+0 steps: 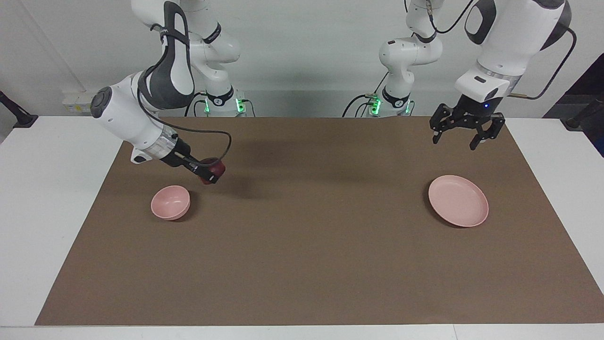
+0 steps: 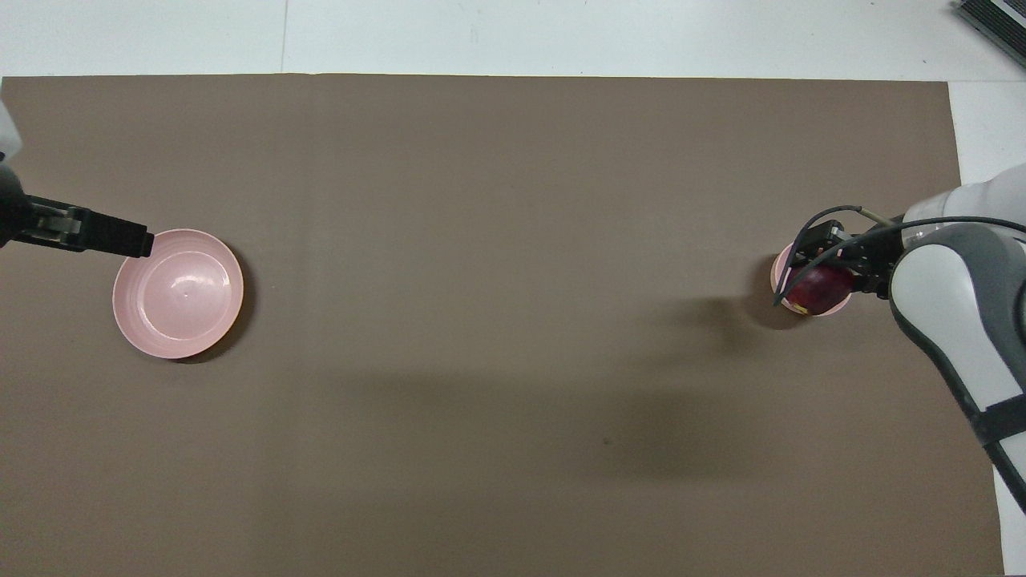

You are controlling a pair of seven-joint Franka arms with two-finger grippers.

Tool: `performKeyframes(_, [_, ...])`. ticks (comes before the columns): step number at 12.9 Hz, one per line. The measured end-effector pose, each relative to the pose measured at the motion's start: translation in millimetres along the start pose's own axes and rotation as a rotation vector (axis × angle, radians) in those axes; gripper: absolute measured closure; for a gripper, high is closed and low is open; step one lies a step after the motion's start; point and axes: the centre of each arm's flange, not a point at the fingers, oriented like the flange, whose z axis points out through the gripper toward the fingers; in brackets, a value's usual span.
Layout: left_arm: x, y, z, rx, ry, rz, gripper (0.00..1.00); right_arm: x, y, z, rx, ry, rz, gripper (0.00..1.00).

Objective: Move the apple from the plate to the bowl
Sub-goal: 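Lower the apple into the pink bowl with the right gripper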

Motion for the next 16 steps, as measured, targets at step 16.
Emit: performKeyframes(16, [-31,-27,0,-0.004,-0.073,-0.061,0.0,38,6,64,-0.083,0.109,-0.11,0.0])
